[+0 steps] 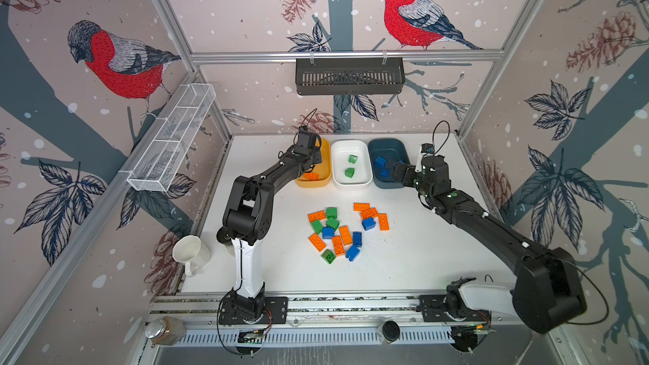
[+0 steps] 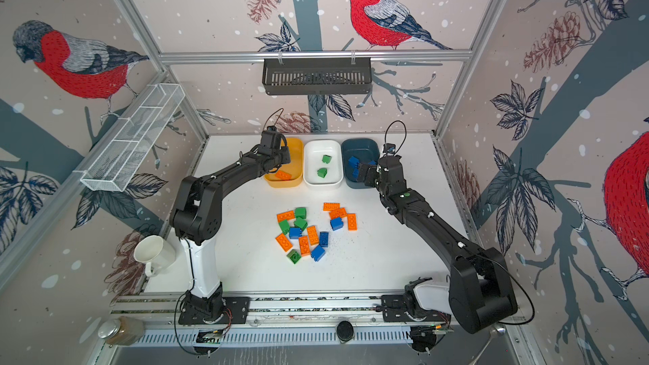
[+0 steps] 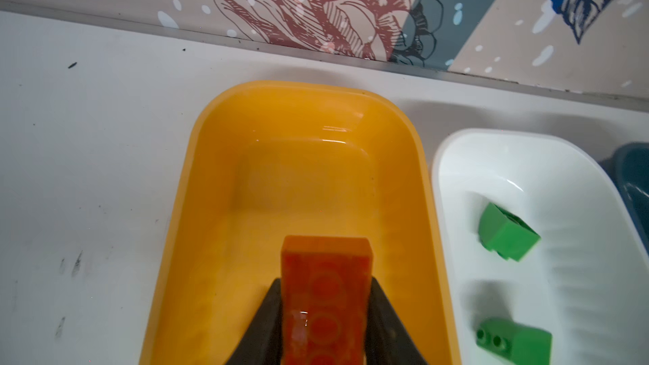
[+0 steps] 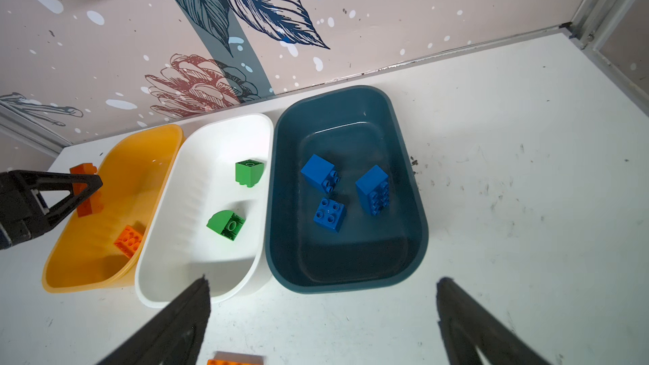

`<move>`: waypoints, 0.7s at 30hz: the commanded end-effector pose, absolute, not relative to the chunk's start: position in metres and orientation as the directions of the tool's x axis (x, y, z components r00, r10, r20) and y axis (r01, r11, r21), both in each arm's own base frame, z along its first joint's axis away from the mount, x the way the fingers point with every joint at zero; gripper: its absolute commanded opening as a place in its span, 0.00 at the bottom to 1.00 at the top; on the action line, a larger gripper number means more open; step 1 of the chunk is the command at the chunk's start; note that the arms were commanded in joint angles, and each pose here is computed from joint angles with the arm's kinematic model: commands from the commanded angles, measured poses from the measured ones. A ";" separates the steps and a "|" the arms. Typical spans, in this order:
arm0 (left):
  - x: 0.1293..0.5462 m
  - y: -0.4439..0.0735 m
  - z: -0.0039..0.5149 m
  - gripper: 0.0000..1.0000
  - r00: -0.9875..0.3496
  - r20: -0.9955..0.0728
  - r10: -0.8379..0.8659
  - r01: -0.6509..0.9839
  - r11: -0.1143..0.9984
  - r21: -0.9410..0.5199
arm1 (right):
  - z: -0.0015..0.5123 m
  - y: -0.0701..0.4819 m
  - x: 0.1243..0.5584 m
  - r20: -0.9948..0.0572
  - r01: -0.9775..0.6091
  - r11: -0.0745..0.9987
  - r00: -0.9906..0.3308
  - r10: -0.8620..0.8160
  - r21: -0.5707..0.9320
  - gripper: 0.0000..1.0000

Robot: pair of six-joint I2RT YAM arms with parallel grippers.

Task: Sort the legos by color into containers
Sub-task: 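Lift the orange brick with the left gripper and carry it over the yellow bin, then open the left gripper to drop the orange brick into the yellow bin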

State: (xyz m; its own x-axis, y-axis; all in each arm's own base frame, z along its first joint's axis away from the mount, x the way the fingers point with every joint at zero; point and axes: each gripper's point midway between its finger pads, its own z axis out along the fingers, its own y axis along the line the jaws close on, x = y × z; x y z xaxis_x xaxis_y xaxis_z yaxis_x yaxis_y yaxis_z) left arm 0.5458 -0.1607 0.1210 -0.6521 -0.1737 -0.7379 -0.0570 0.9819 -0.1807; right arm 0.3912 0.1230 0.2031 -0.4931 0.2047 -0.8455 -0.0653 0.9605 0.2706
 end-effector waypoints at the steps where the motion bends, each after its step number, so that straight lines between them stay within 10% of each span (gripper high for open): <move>1: 0.554 -0.158 0.110 0.31 -0.673 -0.702 -0.233 -0.129 0.971 -0.200 | 0.203 0.120 0.389 -0.838 -0.044 0.958 -0.498 0.224 0.283 0.99; 8: 0.558 -0.158 0.099 0.42 -0.722 -0.659 -0.211 -0.143 0.977 -0.156 | 0.195 0.135 0.390 -0.818 -0.083 0.953 -0.538 0.204 0.292 0.99; 12: 0.552 -0.161 0.117 0.71 -0.710 -0.676 -0.199 -0.107 0.979 -0.176 | 0.193 0.139 0.391 -0.821 -0.078 0.958 -0.537 0.194 0.277 0.99; 21: 0.524 -0.176 0.152 0.93 -0.678 -0.726 -0.113 -0.027 0.991 -0.129 | 0.196 0.156 0.391 -0.831 -0.119 0.955 -0.529 0.170 0.272 1.00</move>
State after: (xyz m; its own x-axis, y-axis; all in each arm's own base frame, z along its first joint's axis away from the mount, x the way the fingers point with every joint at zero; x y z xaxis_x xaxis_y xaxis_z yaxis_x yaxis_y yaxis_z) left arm 0.5339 -0.1703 0.1389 -0.6932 -0.1625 -0.7022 -0.0626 0.9841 -0.1660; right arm 0.3870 0.1511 0.1878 -0.5536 0.1660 -0.8161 -0.1054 0.9581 0.2664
